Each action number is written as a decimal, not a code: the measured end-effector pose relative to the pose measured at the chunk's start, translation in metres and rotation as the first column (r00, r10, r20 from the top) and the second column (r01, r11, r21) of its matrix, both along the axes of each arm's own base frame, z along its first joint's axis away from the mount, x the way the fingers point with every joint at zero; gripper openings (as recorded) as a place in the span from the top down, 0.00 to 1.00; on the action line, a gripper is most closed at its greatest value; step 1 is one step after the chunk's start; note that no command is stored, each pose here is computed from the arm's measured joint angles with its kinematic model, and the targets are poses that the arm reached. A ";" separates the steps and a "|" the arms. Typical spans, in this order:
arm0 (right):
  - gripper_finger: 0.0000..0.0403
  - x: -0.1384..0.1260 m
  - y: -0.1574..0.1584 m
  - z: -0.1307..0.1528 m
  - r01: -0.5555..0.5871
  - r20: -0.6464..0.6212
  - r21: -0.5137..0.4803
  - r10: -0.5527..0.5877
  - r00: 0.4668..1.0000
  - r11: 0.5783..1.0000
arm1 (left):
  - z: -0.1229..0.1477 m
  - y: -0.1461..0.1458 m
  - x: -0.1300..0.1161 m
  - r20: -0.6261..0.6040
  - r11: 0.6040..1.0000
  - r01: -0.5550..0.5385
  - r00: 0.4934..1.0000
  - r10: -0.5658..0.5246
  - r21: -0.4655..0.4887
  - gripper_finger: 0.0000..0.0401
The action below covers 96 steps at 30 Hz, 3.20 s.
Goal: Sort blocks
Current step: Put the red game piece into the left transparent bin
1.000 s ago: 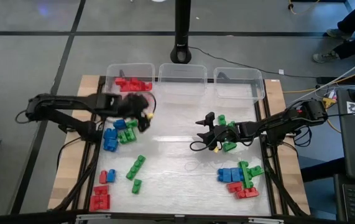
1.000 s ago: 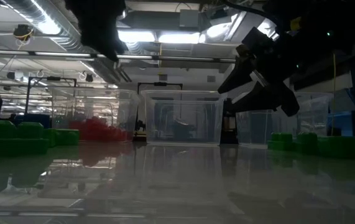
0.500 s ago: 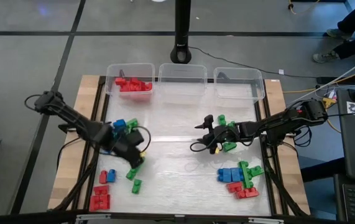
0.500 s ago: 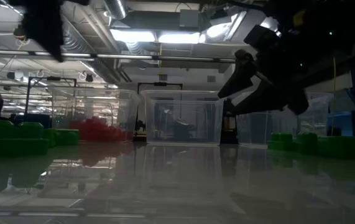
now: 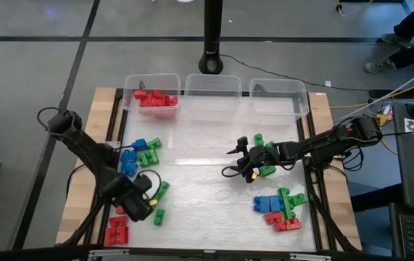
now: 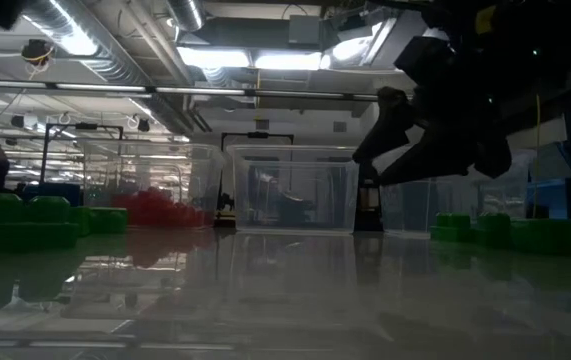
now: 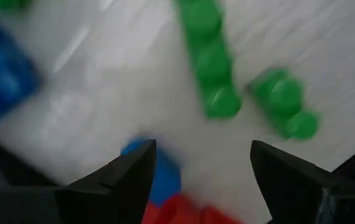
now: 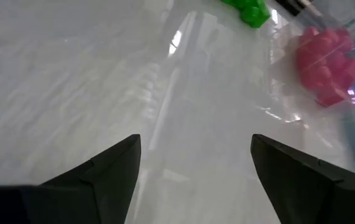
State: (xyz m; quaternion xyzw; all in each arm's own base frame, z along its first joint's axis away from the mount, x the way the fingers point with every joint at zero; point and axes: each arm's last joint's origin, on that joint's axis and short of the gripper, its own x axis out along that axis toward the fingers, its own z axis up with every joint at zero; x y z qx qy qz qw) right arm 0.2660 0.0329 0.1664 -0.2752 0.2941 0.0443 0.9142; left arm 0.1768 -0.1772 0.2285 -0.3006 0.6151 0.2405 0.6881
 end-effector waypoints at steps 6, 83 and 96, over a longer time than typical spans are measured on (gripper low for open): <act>0.24 0.000 0.001 0.000 -0.030 -0.003 0.033 0.030 1.000 0.999 | -0.014 -0.017 -0.013 -0.149 1.000 -0.015 0.989 0.014 -0.006 0.38; 0.24 0.000 0.002 0.000 -0.022 -0.002 0.077 0.022 1.000 0.997 | -0.075 -0.023 -0.030 -0.395 0.895 -0.421 0.805 0.443 0.144 0.38; 0.24 0.000 0.002 0.000 -0.022 -0.003 0.077 0.023 1.000 0.997 | -0.089 -0.022 -0.031 -0.382 0.931 -0.360 0.855 0.351 0.050 0.40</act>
